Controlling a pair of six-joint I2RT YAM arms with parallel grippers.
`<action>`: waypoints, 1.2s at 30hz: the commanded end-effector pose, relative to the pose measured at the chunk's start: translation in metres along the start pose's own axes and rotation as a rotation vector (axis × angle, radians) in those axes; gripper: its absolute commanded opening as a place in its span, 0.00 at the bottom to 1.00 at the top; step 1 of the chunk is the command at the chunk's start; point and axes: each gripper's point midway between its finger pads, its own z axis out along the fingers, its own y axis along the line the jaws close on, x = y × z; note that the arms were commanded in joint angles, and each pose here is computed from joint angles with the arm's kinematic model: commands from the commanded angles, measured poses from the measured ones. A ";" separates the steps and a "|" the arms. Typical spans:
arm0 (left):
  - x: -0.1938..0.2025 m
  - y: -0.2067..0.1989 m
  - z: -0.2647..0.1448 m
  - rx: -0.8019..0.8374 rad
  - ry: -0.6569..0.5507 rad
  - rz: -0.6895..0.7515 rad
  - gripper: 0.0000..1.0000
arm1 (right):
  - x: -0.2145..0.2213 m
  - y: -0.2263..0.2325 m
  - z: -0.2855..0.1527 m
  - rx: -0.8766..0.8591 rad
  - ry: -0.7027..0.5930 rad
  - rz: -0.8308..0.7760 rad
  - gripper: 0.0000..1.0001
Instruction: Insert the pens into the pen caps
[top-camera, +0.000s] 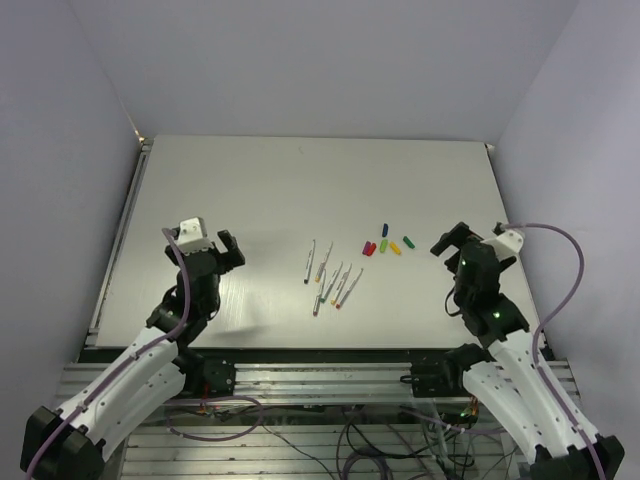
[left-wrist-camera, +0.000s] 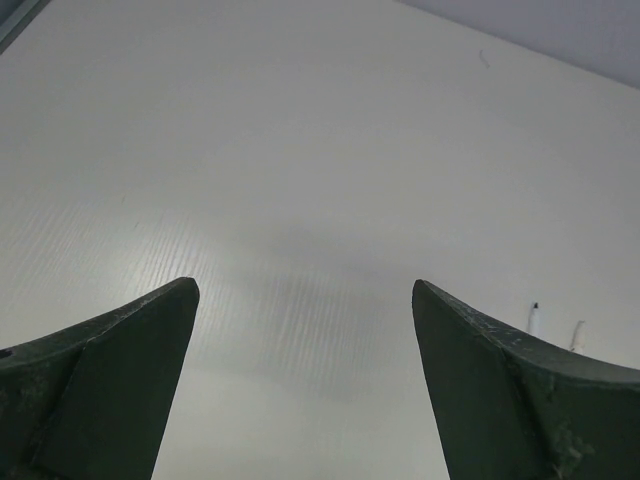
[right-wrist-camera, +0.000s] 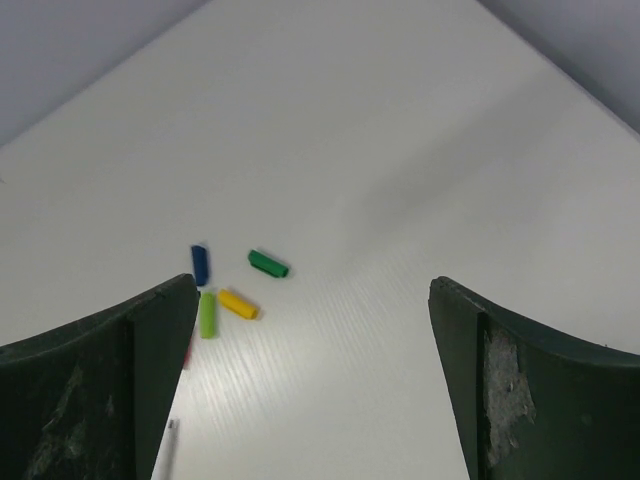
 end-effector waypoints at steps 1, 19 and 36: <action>-0.043 -0.020 -0.003 0.079 -0.114 -0.061 0.99 | -0.031 0.010 -0.012 -0.084 -0.122 0.089 1.00; -0.067 -0.031 0.016 -0.012 -0.127 -0.206 0.99 | -0.046 0.046 0.003 -0.188 -0.158 -0.002 1.00; -0.048 -0.121 0.030 0.395 -0.001 -0.028 0.94 | -0.063 0.046 -0.010 -0.231 -0.235 0.077 1.00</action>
